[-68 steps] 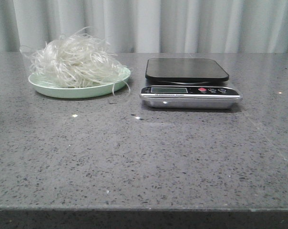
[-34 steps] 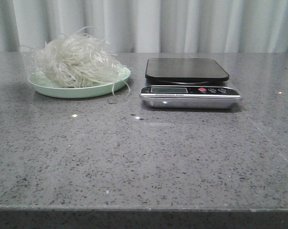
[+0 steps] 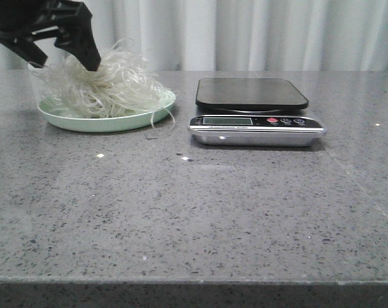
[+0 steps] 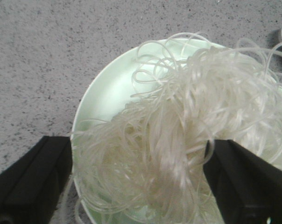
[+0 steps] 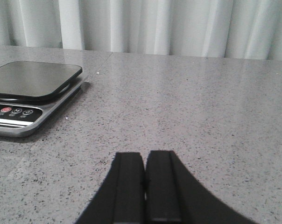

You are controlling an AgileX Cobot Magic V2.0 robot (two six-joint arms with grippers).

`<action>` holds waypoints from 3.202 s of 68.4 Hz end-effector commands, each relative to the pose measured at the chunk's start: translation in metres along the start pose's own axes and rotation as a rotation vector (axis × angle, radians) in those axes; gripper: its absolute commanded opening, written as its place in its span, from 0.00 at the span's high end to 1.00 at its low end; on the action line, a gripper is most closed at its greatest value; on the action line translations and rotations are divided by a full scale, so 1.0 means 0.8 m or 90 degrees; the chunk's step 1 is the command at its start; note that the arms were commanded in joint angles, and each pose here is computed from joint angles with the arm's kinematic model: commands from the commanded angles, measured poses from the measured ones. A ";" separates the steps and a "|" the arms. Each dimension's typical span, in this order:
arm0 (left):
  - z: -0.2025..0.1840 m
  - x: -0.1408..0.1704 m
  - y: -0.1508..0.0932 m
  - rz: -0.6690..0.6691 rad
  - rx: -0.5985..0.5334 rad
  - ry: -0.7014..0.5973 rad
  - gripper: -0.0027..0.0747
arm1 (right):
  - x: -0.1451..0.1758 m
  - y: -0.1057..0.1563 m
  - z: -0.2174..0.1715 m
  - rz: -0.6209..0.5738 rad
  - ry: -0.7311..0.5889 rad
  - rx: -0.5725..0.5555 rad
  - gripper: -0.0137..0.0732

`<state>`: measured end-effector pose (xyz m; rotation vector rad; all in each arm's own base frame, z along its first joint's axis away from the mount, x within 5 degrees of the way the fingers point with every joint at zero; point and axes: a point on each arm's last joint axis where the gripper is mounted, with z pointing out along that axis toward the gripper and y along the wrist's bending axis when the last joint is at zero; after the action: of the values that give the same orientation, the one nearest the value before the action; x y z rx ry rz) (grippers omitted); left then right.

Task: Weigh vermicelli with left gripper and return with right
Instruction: 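Lower the left gripper onto the vermicelli pile and close it, then lift the vermicelli with the left gripper and carry it over the scale, then lower the vermicelli onto the scale platform, open and withdraw left gripper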

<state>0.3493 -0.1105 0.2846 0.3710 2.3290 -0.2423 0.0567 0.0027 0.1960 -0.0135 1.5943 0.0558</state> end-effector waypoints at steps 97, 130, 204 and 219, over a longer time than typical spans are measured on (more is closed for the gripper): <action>-0.120 -0.104 -0.036 -0.019 0.062 -0.263 0.78 | -0.014 0.000 -0.003 -0.001 -0.069 0.002 0.67; -0.128 -0.118 -0.178 0.063 0.223 -0.372 0.78 | -0.013 0.000 -0.003 -0.001 -0.067 0.002 0.67; 0.010 -0.074 -0.211 0.089 0.215 -0.206 0.37 | -0.014 0.000 -0.003 -0.001 -0.068 0.002 0.67; -0.025 -0.086 -0.206 0.098 0.216 -0.240 0.32 | -0.014 0.000 -0.003 -0.001 -0.071 0.002 0.67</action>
<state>0.3393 -0.2827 0.3007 0.6721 2.0550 -0.5439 0.0567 0.0027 0.1960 -0.0135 1.5943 0.0558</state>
